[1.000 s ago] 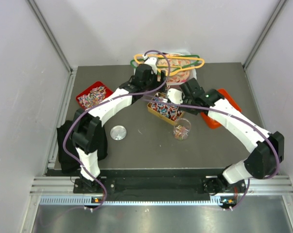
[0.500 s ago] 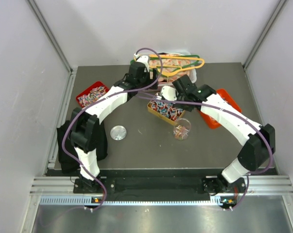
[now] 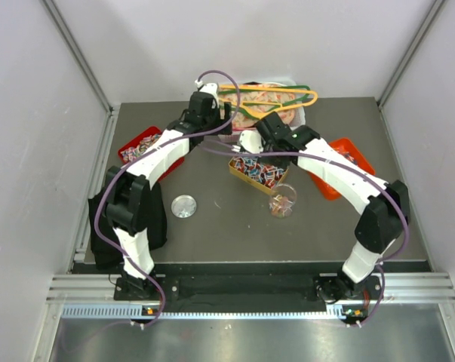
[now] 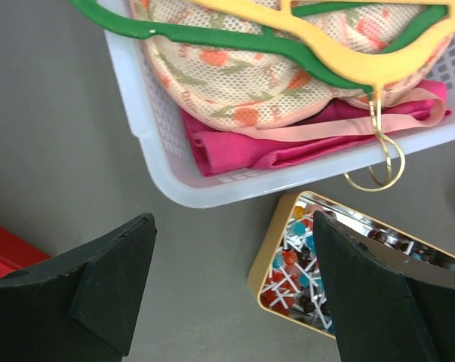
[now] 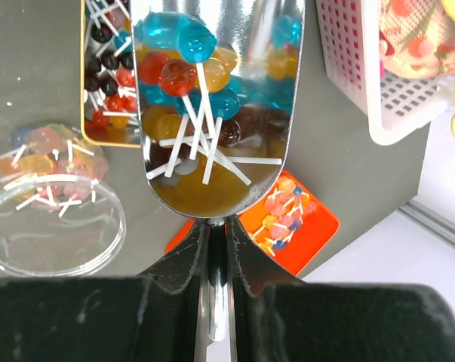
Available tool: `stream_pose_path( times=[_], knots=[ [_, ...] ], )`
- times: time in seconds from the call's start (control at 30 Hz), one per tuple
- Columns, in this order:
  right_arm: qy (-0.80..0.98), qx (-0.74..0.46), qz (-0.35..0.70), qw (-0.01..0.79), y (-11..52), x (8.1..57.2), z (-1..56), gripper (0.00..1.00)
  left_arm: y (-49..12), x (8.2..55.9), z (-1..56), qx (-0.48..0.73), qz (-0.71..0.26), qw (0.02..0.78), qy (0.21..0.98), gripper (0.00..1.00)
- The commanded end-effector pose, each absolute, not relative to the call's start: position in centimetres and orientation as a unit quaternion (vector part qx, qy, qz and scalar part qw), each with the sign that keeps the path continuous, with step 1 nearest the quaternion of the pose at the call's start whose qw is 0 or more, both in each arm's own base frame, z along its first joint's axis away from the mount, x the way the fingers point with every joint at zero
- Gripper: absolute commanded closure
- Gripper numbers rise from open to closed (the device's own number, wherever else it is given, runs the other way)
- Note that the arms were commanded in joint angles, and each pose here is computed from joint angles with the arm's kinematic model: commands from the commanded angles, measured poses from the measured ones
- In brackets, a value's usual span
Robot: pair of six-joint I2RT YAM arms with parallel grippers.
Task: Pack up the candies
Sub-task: Scoop the fake candies from the storage box, then place the fake candies in the packing bottle.
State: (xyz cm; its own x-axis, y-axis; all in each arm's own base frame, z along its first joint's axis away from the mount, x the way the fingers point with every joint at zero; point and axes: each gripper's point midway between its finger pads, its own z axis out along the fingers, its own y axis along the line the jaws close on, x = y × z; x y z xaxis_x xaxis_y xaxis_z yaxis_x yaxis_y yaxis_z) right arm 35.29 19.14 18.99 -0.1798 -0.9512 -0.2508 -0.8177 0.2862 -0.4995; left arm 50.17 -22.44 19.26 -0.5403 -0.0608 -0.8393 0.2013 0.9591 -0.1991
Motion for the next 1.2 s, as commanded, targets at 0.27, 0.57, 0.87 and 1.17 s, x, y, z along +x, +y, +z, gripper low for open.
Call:
stream_pose_path(
  times=[0.27,0.57,0.87,1.17],
  knots=[
    [0.727,-0.604,-0.111,0.306,25.7,36.4,20.7,1.0,-22.4,50.3,23.5,0.045,-0.152,0.512,0.844,0.11],
    [0.726,-0.612,-0.104,0.297,24.3,34.3,21.5,1.0,-19.3,52.2,24.4,0.022,-0.111,0.542,0.833,0.1],
    [0.724,-0.614,-0.118,0.29,18.0,29.4,22.5,1.0,-12.1,55.0,22.9,-0.011,-0.08,0.536,0.84,0.08],
    [0.741,-0.599,-0.126,0.277,11.9,26.4,20.8,1.0,-9.2,53.5,20.3,0.015,-0.072,0.507,0.859,0.08]
  ],
)
